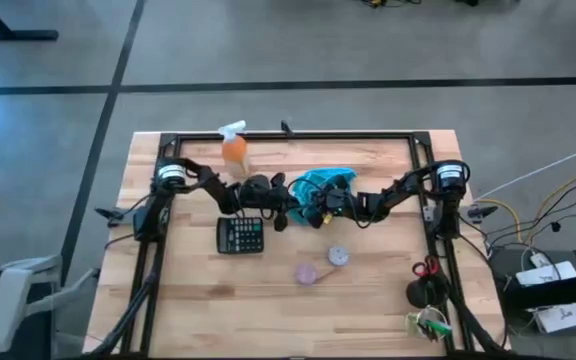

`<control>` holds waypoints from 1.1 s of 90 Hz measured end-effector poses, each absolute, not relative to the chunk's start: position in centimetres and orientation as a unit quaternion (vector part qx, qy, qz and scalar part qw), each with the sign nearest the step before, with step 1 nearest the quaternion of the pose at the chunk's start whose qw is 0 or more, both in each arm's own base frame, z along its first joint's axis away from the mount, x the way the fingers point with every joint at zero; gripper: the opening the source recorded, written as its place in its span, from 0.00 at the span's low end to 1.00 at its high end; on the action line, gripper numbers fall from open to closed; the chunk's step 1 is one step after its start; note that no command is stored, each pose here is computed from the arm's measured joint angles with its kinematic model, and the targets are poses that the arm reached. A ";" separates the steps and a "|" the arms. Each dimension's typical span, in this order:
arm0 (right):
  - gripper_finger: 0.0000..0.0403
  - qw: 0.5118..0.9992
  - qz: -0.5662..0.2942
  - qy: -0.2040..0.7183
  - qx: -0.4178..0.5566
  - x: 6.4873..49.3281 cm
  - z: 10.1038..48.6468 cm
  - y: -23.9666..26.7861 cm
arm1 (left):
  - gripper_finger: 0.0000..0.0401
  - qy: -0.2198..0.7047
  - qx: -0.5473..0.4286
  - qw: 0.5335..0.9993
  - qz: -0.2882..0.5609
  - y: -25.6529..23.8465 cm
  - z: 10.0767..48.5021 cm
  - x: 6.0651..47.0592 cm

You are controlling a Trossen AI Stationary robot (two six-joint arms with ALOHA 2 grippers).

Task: Apply microfiber cloth
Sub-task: Wipe the pink cellphone using the blue microfiber cloth

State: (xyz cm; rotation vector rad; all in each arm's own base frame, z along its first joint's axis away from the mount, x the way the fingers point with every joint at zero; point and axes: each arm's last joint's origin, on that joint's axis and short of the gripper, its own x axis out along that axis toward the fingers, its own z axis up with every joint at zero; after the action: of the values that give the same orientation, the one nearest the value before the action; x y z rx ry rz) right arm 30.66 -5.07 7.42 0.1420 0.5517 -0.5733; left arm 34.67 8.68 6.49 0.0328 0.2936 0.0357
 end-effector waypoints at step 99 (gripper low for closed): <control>0.00 0.917 -0.288 0.266 0.069 30.6 7.4 -5.1 | 0.00 0.119 -0.046 0.986 0.107 11.5 5.9 36.3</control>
State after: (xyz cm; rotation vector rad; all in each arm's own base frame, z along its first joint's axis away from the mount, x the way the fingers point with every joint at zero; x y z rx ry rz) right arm 30.64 -5.06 7.41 0.1418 0.5467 -0.5933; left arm 36.25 11.47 5.94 -0.0927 0.2390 0.2156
